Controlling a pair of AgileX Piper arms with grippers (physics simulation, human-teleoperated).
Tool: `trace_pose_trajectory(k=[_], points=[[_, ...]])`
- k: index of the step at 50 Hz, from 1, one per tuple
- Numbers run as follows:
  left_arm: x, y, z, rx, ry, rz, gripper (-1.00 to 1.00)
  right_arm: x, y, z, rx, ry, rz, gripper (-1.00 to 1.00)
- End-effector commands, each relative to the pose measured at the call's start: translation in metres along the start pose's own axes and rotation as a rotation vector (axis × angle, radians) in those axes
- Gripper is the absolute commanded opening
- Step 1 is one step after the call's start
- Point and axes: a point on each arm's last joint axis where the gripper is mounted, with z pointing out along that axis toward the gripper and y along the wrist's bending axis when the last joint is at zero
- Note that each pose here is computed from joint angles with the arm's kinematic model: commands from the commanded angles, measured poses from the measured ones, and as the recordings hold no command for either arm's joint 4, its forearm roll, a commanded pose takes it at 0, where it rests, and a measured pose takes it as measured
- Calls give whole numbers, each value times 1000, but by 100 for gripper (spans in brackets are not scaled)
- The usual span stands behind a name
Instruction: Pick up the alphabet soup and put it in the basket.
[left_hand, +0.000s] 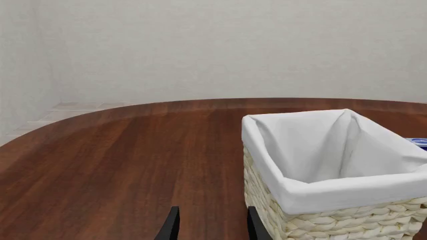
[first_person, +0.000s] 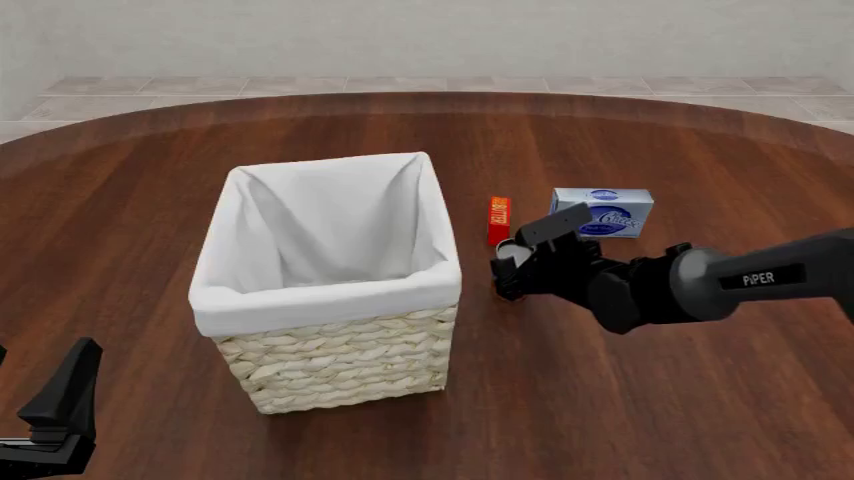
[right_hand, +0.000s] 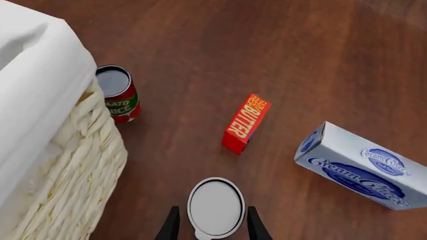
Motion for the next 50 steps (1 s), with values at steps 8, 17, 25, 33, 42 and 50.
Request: trace_pose_trajectory(k=[8, 17, 25, 33, 42, 50], points=[[0, 0, 0, 0, 0, 0, 100, 10, -3, 13, 6, 35, 4, 100], [0, 0, 0, 0, 0, 0, 100, 12, -3, 16, 5, 43, 3, 100], [0, 0, 0, 0, 0, 0, 100, 10, -4, 15, 6, 39, 5, -100], [0, 0, 0, 0, 0, 0, 100, 8, -4, 14, 8, 31, 6, -100], [0, 0, 0, 0, 0, 0, 100, 0, -6, 1, 13, 1, 6, -100], [0, 0, 0, 0, 0, 0, 100, -11, -4, -16, 11, -34, 1, -100]])
